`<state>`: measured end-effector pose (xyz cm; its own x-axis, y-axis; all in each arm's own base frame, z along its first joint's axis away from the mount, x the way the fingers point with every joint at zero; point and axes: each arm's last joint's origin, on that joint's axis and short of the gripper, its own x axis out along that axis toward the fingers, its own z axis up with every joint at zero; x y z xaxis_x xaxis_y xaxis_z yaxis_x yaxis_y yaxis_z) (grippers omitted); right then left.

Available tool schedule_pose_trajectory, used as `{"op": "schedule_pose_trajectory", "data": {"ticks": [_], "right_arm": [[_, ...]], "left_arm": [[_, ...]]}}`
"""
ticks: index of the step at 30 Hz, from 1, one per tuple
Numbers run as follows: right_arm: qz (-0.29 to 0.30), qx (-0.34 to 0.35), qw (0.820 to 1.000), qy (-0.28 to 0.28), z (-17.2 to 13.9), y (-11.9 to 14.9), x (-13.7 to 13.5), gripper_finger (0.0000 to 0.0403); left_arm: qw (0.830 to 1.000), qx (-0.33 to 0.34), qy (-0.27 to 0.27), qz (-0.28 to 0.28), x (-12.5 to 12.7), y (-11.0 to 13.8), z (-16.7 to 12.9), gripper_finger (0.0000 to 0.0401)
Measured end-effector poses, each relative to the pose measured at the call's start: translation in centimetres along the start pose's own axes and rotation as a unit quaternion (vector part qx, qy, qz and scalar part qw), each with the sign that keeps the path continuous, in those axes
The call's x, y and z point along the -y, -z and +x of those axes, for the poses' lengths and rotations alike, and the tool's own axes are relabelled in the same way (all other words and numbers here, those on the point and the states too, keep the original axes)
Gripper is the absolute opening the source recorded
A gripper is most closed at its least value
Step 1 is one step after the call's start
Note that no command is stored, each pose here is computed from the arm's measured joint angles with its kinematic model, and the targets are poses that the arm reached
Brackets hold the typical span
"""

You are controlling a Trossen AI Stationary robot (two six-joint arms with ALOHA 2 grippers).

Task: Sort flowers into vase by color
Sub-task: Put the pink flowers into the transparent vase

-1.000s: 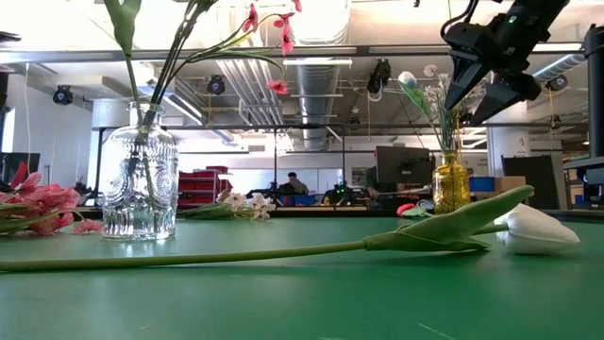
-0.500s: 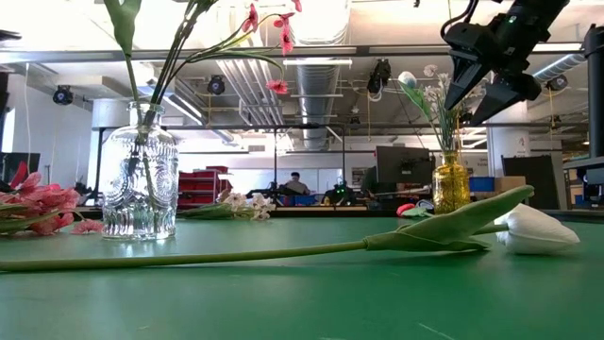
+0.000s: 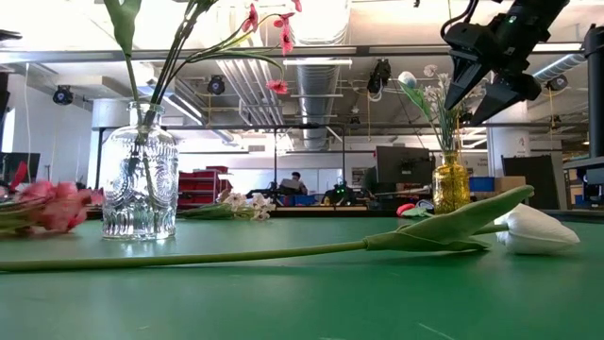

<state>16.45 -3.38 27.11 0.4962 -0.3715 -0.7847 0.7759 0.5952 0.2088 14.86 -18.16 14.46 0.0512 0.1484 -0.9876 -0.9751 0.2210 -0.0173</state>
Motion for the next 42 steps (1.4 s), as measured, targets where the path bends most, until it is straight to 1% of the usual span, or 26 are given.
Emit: {"op": "schedule_pose_trajectory", "data": {"ticks": [3,10,12,17,21,24,30,32,34,37,42], "right_arm": [[0.000,0.000,1.000,0.000,0.0,0.0,0.0,0.0357],[0.000,0.000,1.000,0.000,0.0,0.0,0.0,0.0357],[0.000,0.000,1.000,0.000,0.0,0.0,0.0,0.0357],[0.000,0.000,1.000,0.000,0.0,0.0,0.0,0.0357],[0.000,0.000,1.000,0.000,0.0,0.0,0.0,0.0357],[0.000,0.000,1.000,0.000,0.0,0.0,0.0,0.0357],[-0.001,0.000,1.000,0.000,0.0,0.0,0.0,0.0357],[-0.003,0.000,1.000,0.000,0.0,0.0,0.0,0.0357],[-0.003,-0.001,1.000,0.000,0.0,0.0,0.0,0.0357],[-0.003,-0.002,1.000,-0.002,0.0,0.0,0.0,0.0357],[-0.004,-0.003,1.000,-0.003,0.0,0.0,0.0,0.0357]], "left_arm": [[1.000,0.004,0.001,0.000,0.0,0.0,0.0,0.0005],[1.000,0.004,0.002,0.004,0.1,0.0,-0.4,0.0003],[1.000,0.007,-0.002,0.012,0.2,0.0,-1.1,0.0002],[0.998,0.037,-0.040,0.022,-0.1,-0.7,-3.5,0.0002],[0.998,0.042,-0.044,0.030,-0.6,-1.5,-5.8,0.0001],[0.998,0.056,-0.032,0.021,-1.0,-2.3,-7.2,0.0001],[0.997,0.075,0.022,-0.009,-1.9,-3.7,-9.4,0.0001],[0.996,0.079,0.036,-0.020,-2.2,-4.3,-9.9,0.0001],[0.996,0.082,0.037,-0.025,-2.5,-4.9,-10.3,0.0001],[0.993,0.105,0.040,-0.025,-3.2,-5.9,-10.9,0.0001],[0.986,0.134,0.091,-0.032,-3.9,-7.2,-11.9,0.0001]]}}
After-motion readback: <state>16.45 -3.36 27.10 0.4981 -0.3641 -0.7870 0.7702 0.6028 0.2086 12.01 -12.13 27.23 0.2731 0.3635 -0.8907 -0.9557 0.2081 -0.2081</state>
